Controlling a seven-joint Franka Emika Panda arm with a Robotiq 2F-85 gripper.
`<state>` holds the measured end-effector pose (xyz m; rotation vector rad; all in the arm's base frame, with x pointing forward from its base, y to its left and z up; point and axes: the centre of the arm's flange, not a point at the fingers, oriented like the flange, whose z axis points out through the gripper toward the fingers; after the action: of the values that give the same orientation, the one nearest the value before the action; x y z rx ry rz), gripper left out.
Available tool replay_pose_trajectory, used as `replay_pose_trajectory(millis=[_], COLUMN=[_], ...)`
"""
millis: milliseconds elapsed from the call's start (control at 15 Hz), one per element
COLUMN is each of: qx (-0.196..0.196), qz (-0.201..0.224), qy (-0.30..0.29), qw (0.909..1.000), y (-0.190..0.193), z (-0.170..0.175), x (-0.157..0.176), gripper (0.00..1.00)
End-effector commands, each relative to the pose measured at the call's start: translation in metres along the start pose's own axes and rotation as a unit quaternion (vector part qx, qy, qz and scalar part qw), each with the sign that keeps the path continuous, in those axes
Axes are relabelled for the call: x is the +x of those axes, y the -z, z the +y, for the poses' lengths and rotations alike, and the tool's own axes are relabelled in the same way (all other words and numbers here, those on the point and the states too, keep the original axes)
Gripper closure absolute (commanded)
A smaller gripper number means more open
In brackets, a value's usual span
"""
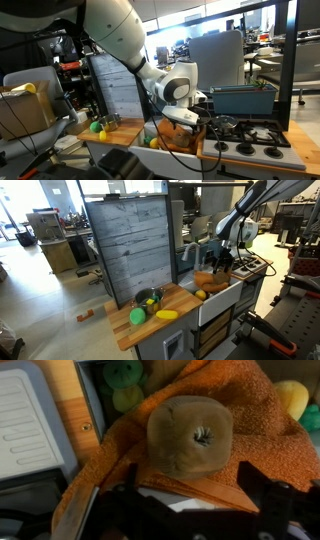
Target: Pick up the potato plush toy from the sink and put it in the pot
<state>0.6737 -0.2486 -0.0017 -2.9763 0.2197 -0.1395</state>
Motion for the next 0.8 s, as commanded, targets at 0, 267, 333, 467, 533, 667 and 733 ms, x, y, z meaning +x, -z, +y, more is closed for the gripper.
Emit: replay_pose_trajectory(millis=[0, 267, 333, 467, 533, 667, 733], qx=[-0.013, -0.012, -0.012, -0.014, -0.014, -0.010, -0.009], qz=[-0.006, -0.018, -0.019, -0.022, -0.021, -0.017, -0.013], qy=[0.001, 0.008, 0.010, 0.014, 0.015, 0.027, 0.043], qw=[0.9999, 0.9997, 0.9997, 0.9996, 0.9996, 0.9994, 0.9990], y=[-0.008, -0.010, -0.009, -0.007, -0.005, 0.009, 0.022], z=[-0.001, -0.001, -0.001, -0.003, -0.004, -0.010, -0.015], x=[0.010, 0.006, 0.005, 0.002, 0.000, -0.014, -0.027], gripper=[0.26, 0.58, 0.64, 0.78, 0.85, 0.98, 0.96])
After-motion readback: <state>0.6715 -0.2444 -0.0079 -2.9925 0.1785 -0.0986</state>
